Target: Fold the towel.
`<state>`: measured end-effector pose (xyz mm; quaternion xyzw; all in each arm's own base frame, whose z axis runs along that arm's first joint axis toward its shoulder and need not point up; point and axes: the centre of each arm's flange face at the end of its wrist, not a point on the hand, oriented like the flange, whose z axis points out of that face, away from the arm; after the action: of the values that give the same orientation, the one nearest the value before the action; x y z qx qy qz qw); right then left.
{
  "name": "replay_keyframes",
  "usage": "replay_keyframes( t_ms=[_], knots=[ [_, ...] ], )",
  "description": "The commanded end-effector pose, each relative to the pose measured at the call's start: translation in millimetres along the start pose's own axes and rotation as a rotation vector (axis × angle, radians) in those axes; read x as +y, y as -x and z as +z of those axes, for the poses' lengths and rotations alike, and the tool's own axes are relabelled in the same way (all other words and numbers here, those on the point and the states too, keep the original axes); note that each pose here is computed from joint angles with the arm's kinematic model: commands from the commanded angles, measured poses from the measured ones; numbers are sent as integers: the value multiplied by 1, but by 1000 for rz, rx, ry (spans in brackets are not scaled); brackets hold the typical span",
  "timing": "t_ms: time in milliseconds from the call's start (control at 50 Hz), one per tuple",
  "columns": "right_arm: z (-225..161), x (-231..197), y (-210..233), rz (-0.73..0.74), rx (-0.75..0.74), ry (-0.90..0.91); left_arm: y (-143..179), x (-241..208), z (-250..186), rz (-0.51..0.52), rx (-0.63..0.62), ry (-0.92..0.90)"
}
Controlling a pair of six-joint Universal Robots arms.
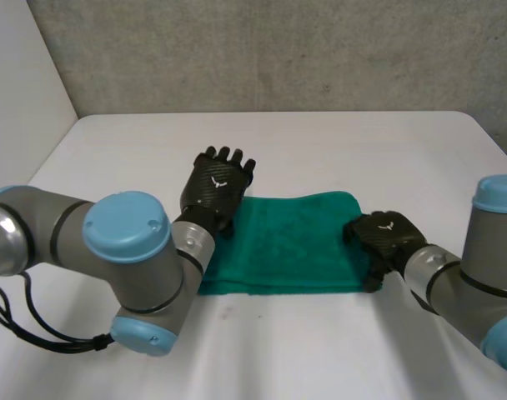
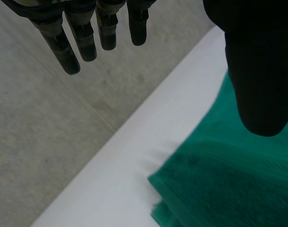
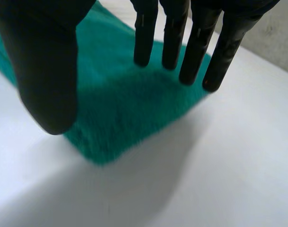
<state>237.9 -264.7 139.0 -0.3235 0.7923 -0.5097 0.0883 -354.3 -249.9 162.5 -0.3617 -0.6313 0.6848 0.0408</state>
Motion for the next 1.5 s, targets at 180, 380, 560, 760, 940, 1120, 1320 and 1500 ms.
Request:
replay_keyframes(
  t_ms=[180,380,560,760,940,1120,1320,1500],
  knots=[
    [4,11,-7,11,25,-8,5,9,-6,-11,7,64],
    [7,9,-12,-23,75,-41,5,11,-15,-10,14,83],
    [7,-56,-14,-160,135,-202,36,0,-26,-21,-56,72],
    [5,-77,162,-320,-364,-283,72,2,-28,-87,-172,93],
    [16,-57,179,-299,-412,-229,77,12,-32,-103,-178,125],
    [6,-89,73,-78,57,-206,72,9,-33,-102,-165,116],
    [-3,-29,8,25,64,-72,61,9,-38,-100,-131,121],
    [3,6,-18,27,94,-47,59,13,-38,-101,-126,130]
  ],
)
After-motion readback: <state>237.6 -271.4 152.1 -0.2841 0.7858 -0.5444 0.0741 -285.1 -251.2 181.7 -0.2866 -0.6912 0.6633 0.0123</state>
